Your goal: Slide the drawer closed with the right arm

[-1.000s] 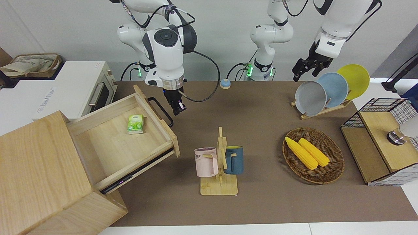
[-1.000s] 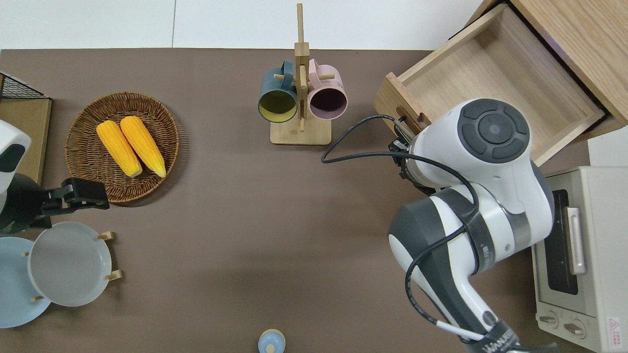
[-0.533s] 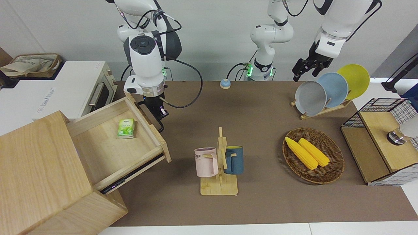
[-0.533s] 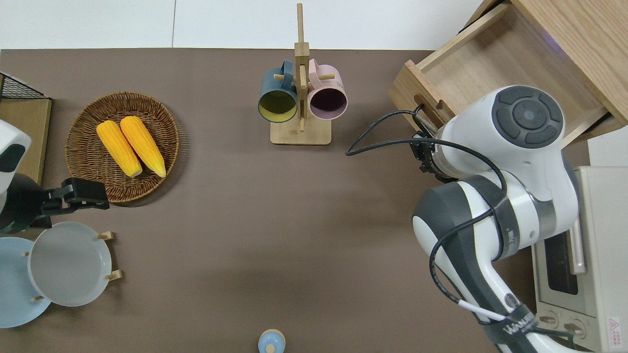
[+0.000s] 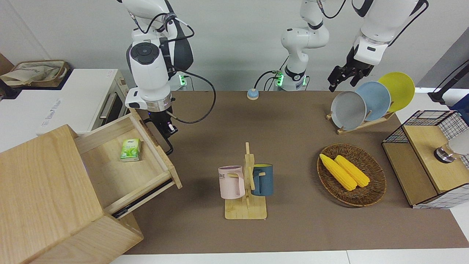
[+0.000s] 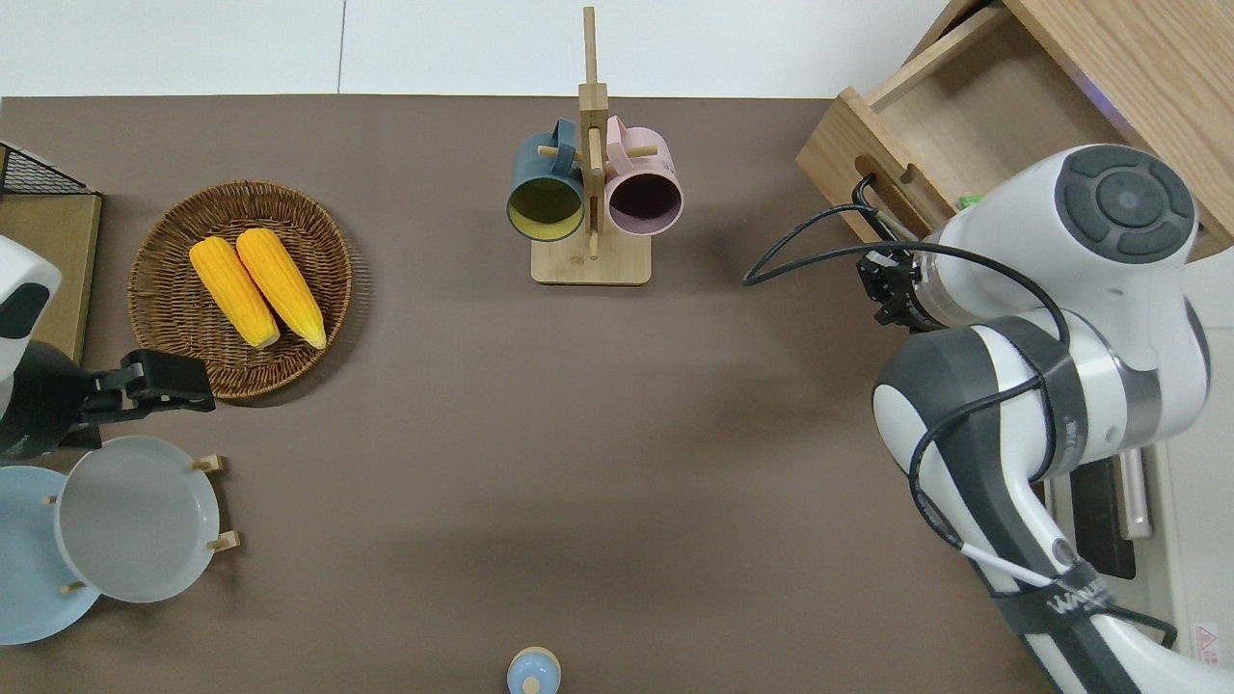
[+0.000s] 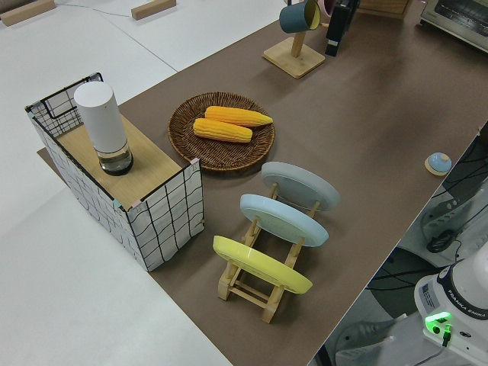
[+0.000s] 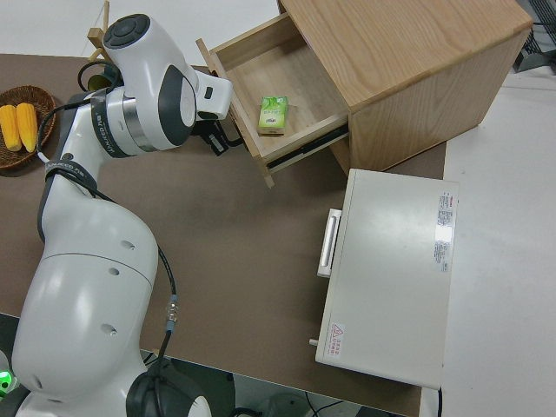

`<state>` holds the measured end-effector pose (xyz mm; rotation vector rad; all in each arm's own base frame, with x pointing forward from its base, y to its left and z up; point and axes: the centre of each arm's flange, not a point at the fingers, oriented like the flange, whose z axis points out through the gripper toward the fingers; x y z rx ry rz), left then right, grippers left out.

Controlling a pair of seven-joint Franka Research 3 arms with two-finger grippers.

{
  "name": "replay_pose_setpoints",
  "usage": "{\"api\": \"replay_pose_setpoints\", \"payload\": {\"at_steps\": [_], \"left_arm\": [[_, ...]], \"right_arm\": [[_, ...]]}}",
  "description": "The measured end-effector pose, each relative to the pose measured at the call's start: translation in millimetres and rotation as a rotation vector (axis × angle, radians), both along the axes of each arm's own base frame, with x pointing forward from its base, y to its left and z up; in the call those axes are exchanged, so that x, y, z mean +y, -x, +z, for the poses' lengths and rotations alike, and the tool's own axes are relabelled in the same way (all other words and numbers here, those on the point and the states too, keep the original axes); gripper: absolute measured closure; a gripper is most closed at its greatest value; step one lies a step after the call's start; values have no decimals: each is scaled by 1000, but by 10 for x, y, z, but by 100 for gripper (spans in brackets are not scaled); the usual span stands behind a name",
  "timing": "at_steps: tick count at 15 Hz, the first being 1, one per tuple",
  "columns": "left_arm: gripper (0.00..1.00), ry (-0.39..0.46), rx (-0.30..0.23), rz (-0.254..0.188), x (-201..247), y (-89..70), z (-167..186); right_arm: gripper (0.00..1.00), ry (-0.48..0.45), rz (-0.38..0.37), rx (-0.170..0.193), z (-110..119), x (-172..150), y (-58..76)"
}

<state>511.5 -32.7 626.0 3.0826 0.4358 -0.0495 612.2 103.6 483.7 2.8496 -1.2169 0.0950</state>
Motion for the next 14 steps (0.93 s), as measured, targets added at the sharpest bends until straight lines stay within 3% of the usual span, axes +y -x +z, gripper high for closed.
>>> {"api": "replay_pose_setpoints", "payload": {"at_steps": [5, 11, 14], "left_arm": [[0, 0, 0, 0, 0, 0, 0], [0, 0, 0, 0, 0, 0, 0], [0, 0, 0, 0, 0, 0, 0]], "right_arm": [[99, -5, -11, -59, 44, -497, -198], [99, 6, -43, -133, 71, -1035, -344], [99, 13, -76, -215, 169, -1303, -439]]}}
